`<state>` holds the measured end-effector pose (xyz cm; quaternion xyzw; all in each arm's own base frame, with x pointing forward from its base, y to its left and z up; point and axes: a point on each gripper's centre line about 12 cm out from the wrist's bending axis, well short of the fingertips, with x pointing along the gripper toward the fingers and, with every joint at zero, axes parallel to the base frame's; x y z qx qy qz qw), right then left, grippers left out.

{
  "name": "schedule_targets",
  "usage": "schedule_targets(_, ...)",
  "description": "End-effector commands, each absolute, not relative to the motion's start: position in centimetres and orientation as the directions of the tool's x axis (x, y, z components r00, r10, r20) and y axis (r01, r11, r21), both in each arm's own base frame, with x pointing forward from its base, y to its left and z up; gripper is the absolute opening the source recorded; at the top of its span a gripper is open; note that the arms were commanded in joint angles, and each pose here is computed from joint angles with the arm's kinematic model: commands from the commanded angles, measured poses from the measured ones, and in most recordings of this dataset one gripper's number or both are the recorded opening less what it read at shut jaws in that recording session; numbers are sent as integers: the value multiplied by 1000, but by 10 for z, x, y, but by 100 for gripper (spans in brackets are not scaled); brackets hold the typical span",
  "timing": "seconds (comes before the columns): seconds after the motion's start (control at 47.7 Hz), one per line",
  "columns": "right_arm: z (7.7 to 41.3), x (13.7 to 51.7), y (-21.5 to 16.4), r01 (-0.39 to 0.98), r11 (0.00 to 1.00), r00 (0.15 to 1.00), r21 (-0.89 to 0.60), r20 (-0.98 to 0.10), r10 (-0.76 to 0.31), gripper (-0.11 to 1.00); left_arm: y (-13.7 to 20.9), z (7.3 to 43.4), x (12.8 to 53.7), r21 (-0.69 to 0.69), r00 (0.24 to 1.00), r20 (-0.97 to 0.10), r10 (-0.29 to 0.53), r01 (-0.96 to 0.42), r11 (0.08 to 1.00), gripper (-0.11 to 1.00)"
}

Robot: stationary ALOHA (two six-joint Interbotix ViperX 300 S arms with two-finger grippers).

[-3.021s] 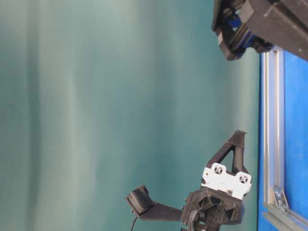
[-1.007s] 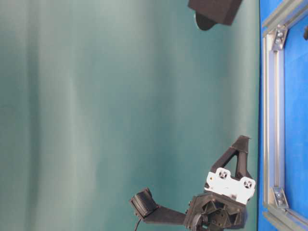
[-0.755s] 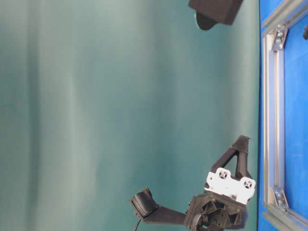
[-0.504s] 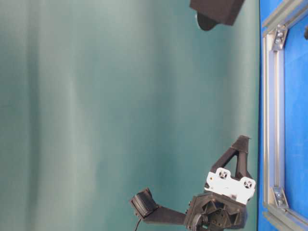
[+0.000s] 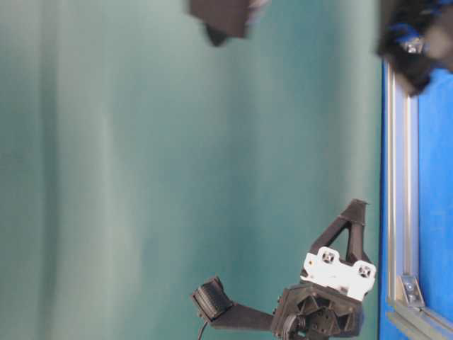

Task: Insert the wire through the string loop located on the right side.
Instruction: 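Close the right gripper on the cable just behind the USB plug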

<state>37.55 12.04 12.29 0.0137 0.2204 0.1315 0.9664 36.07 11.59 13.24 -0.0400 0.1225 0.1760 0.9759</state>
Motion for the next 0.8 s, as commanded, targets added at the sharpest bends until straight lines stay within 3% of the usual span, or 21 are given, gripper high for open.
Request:
schedule_targets(0.0,151,379,122,-253,963,887,88,-376,267,-4,118,150,363,-34,920,-199,338,-351,936,0)
schedule_targets(0.776,156,378,120,-248,964,890,91,-372,264,-4,117,149,362,-35,920,-201,338,-351,936,0)
